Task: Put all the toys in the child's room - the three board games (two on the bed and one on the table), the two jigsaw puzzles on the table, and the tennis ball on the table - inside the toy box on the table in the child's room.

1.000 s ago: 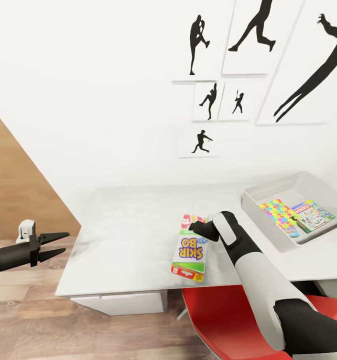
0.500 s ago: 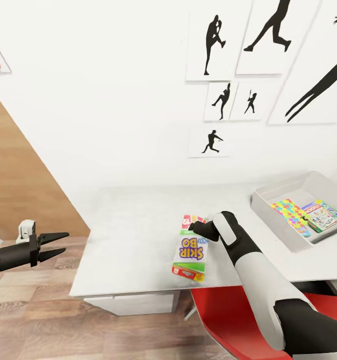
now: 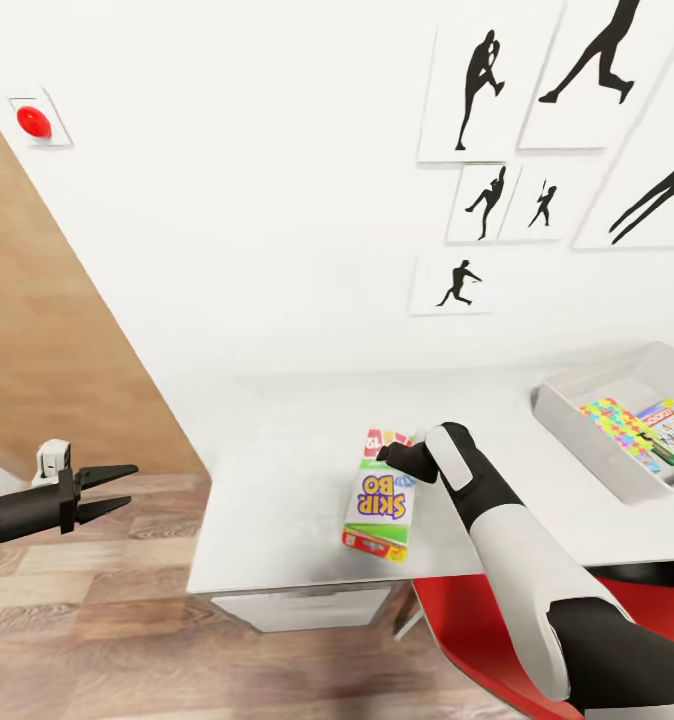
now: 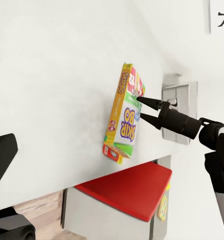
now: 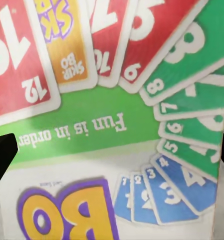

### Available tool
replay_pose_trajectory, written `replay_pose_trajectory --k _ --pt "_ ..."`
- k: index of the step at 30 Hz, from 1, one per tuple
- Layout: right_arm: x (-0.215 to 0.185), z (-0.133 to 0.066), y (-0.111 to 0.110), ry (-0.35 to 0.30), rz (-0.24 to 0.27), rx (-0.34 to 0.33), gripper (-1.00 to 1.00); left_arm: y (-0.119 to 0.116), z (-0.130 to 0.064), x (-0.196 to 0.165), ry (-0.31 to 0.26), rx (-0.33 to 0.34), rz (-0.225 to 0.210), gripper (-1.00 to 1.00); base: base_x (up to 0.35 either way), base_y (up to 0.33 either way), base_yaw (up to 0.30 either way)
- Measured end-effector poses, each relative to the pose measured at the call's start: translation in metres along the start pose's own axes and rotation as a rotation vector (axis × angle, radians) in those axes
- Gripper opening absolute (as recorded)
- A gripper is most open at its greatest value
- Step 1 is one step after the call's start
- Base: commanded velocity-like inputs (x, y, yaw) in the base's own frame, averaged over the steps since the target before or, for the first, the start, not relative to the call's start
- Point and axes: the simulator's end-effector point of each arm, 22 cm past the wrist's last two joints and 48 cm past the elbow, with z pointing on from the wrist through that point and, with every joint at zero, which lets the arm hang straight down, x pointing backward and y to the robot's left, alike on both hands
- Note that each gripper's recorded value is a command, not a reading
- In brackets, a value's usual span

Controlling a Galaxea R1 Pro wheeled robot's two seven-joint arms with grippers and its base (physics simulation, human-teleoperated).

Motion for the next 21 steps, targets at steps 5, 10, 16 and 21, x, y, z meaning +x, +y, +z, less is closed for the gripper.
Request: replay_pose_trajectory --k 5,10,16,21 --pt "-0.0001 0.0 0.0002 0.0 0.0 -0.001 1.0 -0.0002 0.0 -0.0002 0.0 0.001 0.0 1.0 0.0 0.259 0.0" --pt "-0.0005 -0.0003 0.0004 -0.001 0.0 -0.001 1.0 -0.0001 0.0 0.0 0.0 0.0 0.0 1.0 0.0 0.261 0.0" --pt "-0.0007 -0.0005 0.0006 -0.002 -0.001 -0.002 1.0 0.0 0.0 0.0 0.0 0.0 0.0 1.0 0.0 0.269 0.0" --pt "-0.0006 -0.0006 0.0008 -0.001 -0.002 -0.002 1.0 -0.0001 0.0 -0.0001 0.0 0.0 0.0 1.0 0.0 0.274 0.0"
